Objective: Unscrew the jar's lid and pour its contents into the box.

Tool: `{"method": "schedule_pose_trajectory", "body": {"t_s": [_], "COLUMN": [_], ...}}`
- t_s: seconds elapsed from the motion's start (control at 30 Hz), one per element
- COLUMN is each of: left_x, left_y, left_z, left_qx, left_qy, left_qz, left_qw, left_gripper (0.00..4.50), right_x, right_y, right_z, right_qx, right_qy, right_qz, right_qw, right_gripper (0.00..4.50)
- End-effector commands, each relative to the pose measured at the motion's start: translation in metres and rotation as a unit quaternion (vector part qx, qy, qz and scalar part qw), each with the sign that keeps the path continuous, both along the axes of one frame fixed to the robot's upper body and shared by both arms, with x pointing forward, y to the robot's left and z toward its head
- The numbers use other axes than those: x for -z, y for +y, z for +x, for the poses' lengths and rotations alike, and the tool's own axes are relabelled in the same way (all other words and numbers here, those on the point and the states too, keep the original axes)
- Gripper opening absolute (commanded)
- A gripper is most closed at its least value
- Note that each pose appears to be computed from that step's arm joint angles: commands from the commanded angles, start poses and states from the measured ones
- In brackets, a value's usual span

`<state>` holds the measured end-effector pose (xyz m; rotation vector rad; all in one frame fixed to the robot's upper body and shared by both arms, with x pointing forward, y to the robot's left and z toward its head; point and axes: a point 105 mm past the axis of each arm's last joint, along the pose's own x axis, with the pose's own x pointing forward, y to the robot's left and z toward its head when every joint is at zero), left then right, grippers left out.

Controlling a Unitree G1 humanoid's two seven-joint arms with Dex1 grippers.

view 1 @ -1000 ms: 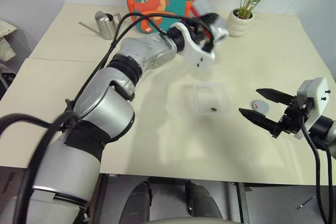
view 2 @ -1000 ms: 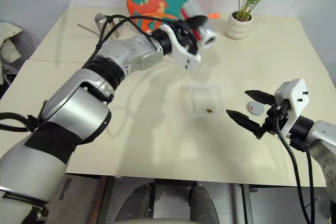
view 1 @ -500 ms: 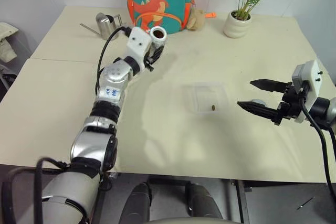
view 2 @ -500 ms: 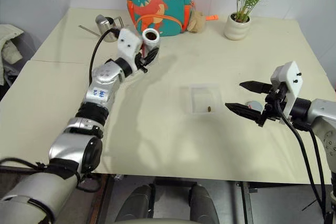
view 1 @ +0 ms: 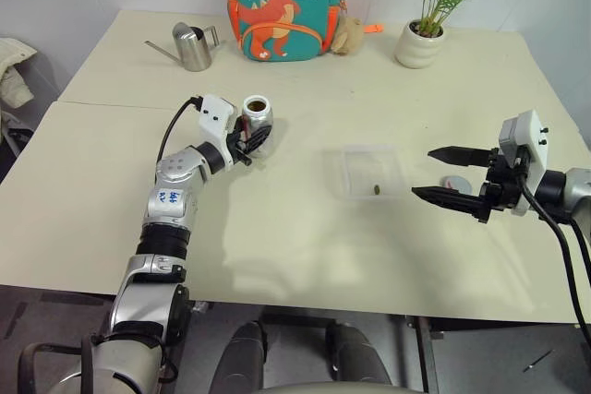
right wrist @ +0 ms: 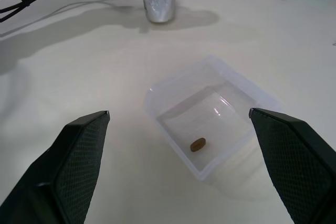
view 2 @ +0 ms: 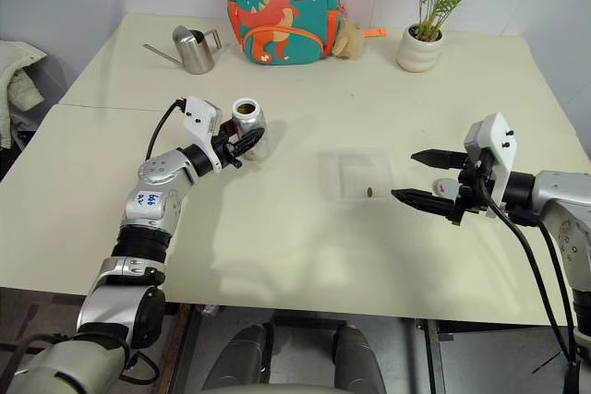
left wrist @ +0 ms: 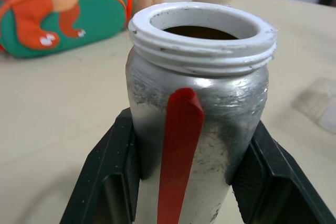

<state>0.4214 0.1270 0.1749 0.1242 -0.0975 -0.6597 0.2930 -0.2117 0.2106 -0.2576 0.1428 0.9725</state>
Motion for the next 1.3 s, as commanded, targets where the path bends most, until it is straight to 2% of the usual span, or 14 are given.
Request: {"method": "schedule_pose_trajectory", "body": {"t_s": [0.03,0.2,0.57,1.0,1.1,1.2,1.3], "left_x": [-0.011,-0.009,-0.006,-0.001,-0.004,-0.02,-0.039], "left_y": [-0.001,-0.001,0.009,0.049,0.061,0.072,0.103], "left_z": [-0.004,-0.006,-0.029,-0.048,-0.065,-0.095,-0.104], "left_qx": [0.007,0.013,0.005,-0.032,0.001,0.102,0.131], "left_qy": [-0.02,-0.011,-0.005,0.019,0.031,0.001,-0.032], "left_qz": [0.012,0.024,0.052,0.074,0.076,0.066,0.051], "left_qw": [1.0,1.0,0.999,0.997,0.997,0.993,0.99], "left_gripper": [2.86,4.48,4.48,4.48,4.48,4.48,4.48], "right_x": [-0.009,-0.008,-0.013,-0.015,-0.017,-0.021,-0.024], "right_y": [0.002,0.004,0.005,0.001,-0.002,-0.01,-0.018], "right_z": [-0.001,-0.001,0.004,0.003,-0.002,-0.006,-0.01], "right_qx": [-0.011,-0.014,-0.019,-0.015,-0.011,-0.004,-0.001], "right_qy": [-0.021,-0.021,-0.031,-0.033,-0.032,-0.033,-0.033], "right_qz": [-0.004,-0.005,-0.009,-0.014,-0.017,-0.025,-0.031], "right_qw": [1.0,1.0,0.999,0.999,0.999,0.999,0.999], "right_gripper": [4.5,4.5,4.5,4.5,4.5,4.5,4.5]}}
